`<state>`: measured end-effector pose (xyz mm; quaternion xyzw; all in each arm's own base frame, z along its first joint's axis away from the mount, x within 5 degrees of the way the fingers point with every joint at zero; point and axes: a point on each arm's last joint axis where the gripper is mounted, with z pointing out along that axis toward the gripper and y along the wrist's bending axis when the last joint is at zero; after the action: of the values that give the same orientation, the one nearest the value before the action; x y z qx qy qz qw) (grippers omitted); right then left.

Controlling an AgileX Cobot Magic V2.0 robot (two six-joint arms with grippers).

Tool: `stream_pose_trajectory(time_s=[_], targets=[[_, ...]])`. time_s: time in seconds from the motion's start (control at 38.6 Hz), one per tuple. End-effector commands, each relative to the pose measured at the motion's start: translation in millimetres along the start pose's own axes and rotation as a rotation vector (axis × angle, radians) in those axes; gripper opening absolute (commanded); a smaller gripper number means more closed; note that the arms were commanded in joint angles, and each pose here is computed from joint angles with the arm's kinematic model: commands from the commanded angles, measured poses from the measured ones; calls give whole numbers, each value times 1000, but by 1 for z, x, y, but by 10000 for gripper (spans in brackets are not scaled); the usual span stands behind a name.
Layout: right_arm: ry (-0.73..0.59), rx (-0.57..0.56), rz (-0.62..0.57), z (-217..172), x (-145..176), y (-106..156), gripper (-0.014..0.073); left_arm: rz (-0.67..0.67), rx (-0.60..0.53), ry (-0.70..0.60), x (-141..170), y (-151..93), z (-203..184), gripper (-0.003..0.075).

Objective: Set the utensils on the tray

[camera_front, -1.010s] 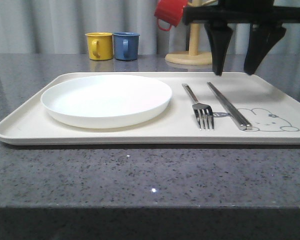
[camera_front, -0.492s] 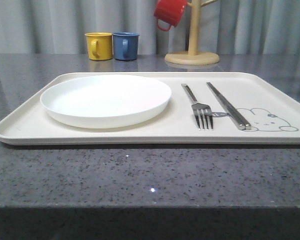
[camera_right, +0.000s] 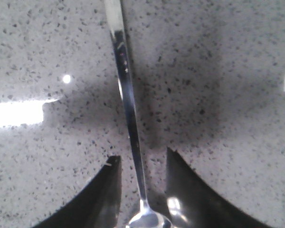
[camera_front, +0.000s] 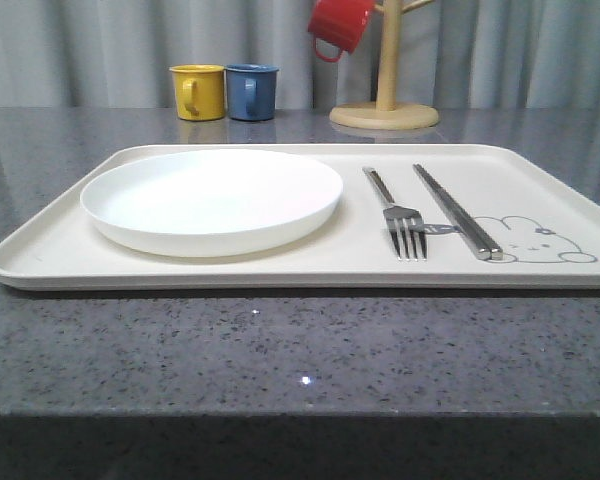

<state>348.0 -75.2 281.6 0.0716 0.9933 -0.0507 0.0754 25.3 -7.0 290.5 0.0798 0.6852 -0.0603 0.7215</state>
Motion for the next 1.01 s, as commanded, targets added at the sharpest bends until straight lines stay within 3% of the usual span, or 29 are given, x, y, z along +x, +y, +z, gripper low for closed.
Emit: stream_pose_trajectory(time_s=[0.0, 0.49, 0.54, 0.73, 0.98], targets=[[13, 8, -6, -12, 4, -4, 256, -19, -7, -119, -16, 1, -6, -18], [79, -7, -21, 15, -4, -1, 249, -19, -7, -119, -16, 1, -6, -18], [82, -7, -21, 15, -3, -1, 206, -19, -7, -119, -16, 1, -6, -18], [74, -7, -20, 10, -2, -1, -66, -19, -7, -119, -16, 1, -6, -18], [21, -4, 10, -22, 10, -3, -66, -19, -7, -119, -16, 1, -6, -18]])
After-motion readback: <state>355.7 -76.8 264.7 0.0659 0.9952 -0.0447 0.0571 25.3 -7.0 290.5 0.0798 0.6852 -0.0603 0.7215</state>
